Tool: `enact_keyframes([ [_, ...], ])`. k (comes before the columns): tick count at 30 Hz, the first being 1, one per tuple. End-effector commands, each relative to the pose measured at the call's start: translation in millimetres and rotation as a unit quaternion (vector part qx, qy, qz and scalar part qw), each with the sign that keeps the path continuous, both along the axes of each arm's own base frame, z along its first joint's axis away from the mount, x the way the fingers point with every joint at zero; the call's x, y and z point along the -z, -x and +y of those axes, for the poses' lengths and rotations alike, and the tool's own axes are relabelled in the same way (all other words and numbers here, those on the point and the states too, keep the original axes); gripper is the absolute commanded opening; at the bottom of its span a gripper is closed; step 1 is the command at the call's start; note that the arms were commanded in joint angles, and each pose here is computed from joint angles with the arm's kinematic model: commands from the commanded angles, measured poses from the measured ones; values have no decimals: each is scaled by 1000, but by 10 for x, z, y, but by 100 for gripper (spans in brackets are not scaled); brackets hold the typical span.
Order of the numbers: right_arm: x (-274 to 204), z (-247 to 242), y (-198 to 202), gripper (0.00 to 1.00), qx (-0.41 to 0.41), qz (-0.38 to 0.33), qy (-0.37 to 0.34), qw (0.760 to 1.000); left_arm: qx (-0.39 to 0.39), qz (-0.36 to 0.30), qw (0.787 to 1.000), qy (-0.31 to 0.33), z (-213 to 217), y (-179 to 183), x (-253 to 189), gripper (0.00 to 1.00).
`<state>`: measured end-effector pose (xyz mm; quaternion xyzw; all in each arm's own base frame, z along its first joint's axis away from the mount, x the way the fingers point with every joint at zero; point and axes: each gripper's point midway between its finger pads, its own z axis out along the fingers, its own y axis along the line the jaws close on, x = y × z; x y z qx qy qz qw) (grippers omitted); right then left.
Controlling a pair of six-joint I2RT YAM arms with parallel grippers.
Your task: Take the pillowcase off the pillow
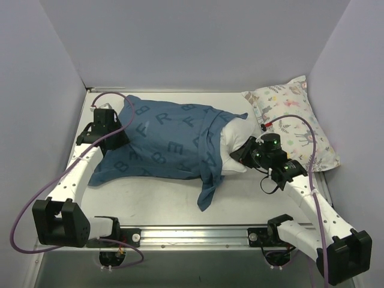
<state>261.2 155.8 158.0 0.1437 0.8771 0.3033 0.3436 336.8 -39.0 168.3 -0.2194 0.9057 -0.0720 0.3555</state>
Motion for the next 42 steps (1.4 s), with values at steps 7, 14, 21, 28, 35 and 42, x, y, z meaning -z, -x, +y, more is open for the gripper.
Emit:
enact_keyframes([
  [7,-561,26,-217,0,2,-71,-12,997,-24,-53,998,-5,125,-329,-275,0],
  [14,-1049,-180,-360,0,31,-100,-37,994,-157,-60,983,-77,884,-380,-505,0],
  [21,-1714,-489,-440,0,67,-142,-78,984,-254,-47,961,-102,1454,-493,-485,0],
  [28,-2225,-751,-450,0,107,-182,-114,971,-308,-33,943,-119,1815,-492,-427,0],
  [35,-2785,-871,-416,0,119,-225,-146,956,-346,20,925,-155,2112,-377,-129,0],
  [42,-3205,-935,-382,0,125,-259,-157,945,-374,49,915,-143,2268,-279,96,0],
])
